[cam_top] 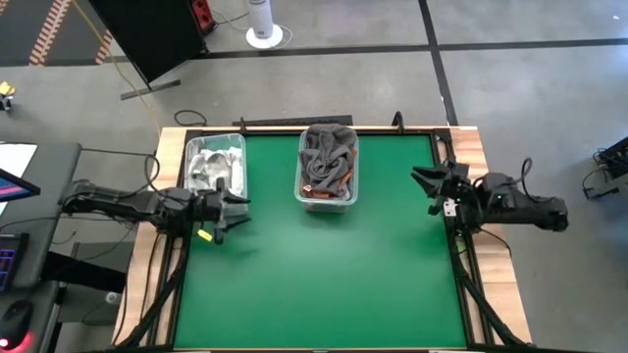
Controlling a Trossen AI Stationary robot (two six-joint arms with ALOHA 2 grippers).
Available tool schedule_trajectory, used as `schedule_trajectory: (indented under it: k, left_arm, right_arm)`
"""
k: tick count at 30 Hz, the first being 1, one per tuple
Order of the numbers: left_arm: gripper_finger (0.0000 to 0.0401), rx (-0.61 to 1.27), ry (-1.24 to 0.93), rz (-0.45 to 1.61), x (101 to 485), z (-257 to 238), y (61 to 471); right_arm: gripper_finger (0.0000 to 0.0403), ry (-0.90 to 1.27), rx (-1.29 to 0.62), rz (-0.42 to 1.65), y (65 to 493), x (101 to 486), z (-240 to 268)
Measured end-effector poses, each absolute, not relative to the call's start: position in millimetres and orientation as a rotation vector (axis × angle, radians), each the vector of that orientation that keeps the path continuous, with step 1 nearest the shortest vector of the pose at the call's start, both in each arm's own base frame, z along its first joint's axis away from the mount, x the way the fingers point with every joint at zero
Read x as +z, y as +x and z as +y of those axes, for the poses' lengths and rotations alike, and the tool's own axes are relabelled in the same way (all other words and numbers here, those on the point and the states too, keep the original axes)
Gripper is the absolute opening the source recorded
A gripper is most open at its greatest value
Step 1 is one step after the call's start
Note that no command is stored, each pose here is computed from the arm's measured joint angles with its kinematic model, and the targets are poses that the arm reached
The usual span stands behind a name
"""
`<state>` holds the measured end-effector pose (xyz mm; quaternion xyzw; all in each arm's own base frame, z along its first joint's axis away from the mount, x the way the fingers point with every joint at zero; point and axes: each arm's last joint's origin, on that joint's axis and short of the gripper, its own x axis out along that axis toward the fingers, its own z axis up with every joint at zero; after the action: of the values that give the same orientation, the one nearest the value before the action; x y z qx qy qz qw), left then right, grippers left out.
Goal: Sort towels by color in basket
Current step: Return to Home Position
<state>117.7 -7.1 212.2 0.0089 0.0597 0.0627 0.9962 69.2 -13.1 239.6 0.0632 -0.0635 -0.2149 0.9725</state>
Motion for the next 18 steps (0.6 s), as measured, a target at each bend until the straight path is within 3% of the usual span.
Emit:
schedule_trajectory:
  k: [9, 18]
  left_arm:
    - [0.0191, 0.041, 0.058, 0.119, 189.7, -15.0, 116.5]
    - [0.0183, -0.044, 0.061, 0.116, 168.5, -22.4, 111.9]
  right_arm:
    - [0.0123, 0.131, -0.408, -0.072, 77.6, 222.0, -12.1]
    - [0.0123, 0.134, -0.372, -0.078, 78.5, 221.3, -9.7]
